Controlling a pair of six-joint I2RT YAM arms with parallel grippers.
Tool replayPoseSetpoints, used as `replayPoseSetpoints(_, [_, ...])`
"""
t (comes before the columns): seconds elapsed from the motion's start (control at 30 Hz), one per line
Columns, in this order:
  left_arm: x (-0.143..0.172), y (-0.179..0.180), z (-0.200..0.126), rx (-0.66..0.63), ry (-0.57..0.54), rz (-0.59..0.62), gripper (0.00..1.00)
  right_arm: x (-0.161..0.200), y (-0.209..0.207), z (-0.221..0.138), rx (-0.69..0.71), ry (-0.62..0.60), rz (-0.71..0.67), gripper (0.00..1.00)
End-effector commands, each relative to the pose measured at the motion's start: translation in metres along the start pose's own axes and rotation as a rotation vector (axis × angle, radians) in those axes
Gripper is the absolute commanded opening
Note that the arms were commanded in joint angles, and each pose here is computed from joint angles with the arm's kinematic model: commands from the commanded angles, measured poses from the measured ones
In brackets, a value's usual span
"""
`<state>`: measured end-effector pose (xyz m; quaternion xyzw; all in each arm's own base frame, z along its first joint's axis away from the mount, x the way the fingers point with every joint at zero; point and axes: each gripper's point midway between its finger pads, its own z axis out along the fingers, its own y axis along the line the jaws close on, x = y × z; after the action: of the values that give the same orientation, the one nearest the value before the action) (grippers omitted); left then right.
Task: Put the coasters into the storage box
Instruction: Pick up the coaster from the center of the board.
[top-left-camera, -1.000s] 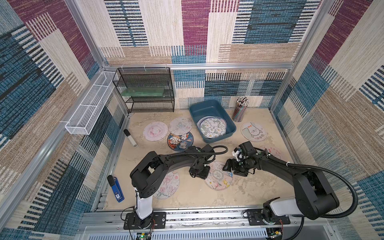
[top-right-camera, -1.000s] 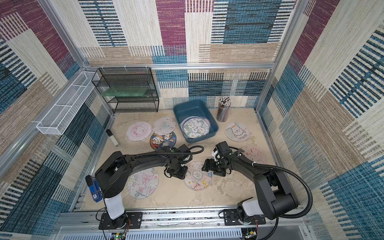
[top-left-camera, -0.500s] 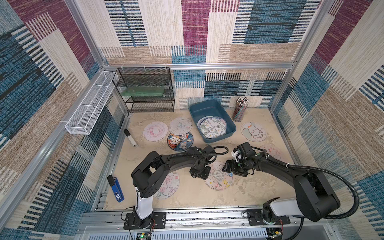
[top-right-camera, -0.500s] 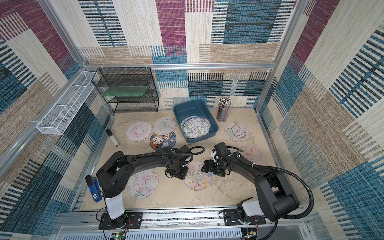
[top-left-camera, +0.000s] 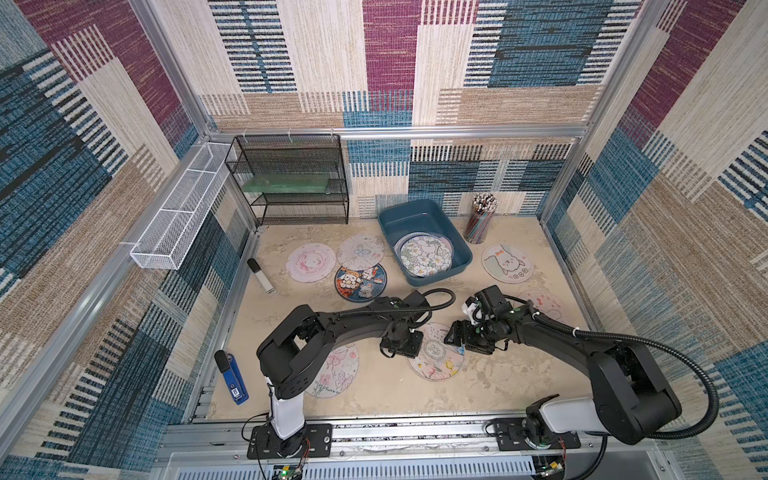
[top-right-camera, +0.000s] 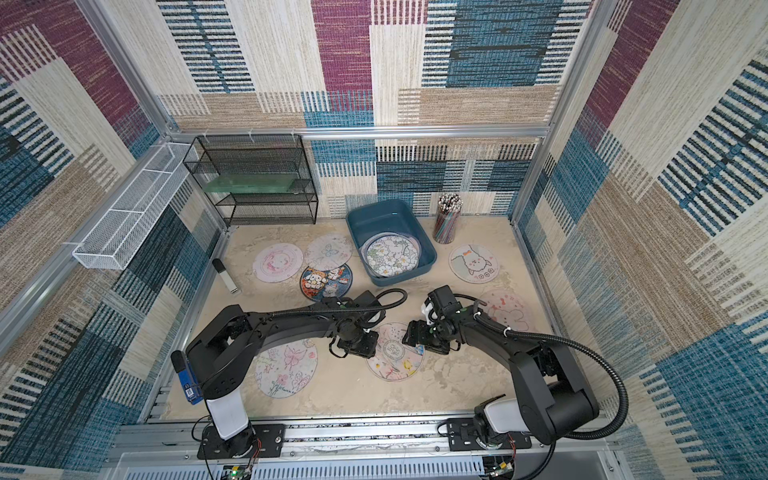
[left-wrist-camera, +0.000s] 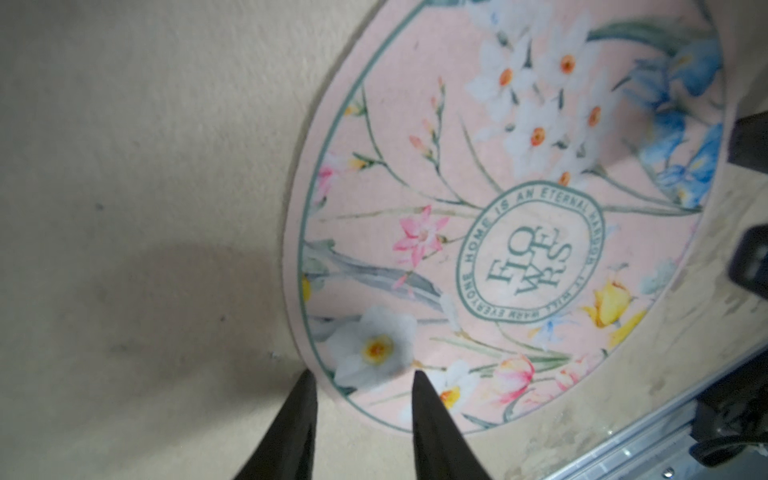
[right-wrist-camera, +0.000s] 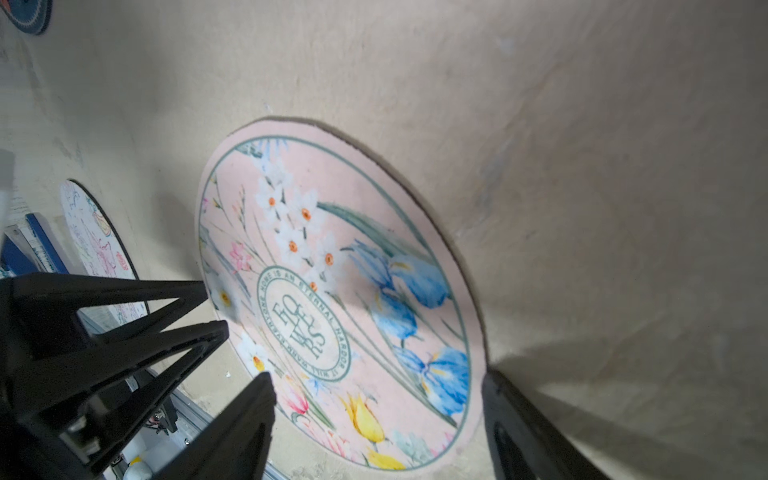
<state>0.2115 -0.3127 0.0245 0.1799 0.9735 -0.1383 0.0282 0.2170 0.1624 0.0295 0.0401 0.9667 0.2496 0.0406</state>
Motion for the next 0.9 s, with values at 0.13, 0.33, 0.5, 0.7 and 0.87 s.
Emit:
replayPoseSetpoints(0.13, [0.004,0.004,0.005,-0.009,0.013,-0.016,0.36,0.042,-0.026,0.0,0.103,0.157,0.076,0.79])
replayPoseSetpoints(0.33, [0.004,0.003,0.007,-0.006,0.023,-0.01,0.36,0.048,-0.039,-0.002,0.159,0.182,0.091,0.77])
replayPoseSetpoints(0.5, [0.005,0.003,0.007,-0.007,0.027,-0.004,0.36,0.049,-0.046,-0.008,0.199,0.187,0.088,0.77])
replayPoseSetpoints(0.7, [0.006,0.003,0.008,-0.003,0.034,0.001,0.36,0.049,-0.039,-0.005,0.164,0.196,0.09,0.77])
replayPoseSetpoints(0.87, [0.006,0.002,0.008,0.004,0.03,0.001,0.35,0.053,-0.033,0.001,0.126,0.21,0.088,0.76])
